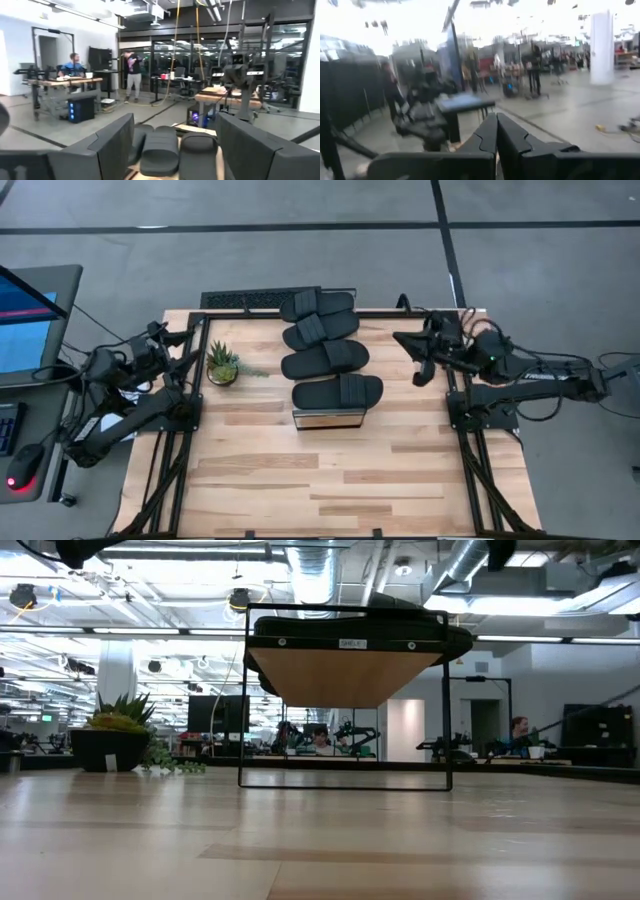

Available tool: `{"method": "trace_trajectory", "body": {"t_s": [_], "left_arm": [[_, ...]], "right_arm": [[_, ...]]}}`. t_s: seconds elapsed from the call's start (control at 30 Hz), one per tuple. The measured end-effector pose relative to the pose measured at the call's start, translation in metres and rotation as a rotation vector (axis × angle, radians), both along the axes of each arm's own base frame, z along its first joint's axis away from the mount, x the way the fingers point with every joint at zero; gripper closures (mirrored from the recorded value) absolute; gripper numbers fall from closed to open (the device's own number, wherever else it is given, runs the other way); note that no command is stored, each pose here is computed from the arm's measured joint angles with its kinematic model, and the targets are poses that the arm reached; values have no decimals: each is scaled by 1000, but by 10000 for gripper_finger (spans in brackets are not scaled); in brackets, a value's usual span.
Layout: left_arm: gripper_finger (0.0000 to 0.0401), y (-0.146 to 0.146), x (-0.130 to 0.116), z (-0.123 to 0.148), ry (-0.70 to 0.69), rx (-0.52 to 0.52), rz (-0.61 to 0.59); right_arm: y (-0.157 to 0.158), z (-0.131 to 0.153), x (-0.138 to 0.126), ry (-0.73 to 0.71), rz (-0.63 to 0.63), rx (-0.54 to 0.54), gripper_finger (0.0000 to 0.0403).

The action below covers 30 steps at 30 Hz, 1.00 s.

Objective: Pick and place slides into the shelf
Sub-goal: Return to Home Position

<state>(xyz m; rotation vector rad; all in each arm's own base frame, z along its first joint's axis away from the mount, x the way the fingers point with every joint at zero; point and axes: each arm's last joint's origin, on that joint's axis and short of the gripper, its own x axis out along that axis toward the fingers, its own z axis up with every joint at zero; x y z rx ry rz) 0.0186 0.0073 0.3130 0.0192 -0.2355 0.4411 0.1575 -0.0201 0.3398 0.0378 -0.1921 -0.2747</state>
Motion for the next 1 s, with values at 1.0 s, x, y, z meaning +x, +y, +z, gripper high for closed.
{"method": "trace_trajectory", "body": {"t_s": [1.0], "left_arm": [[136,28,50,-82,-23,-289,-308]], "right_arm": [[26,-129,-40,-91,250,90,403]]}}
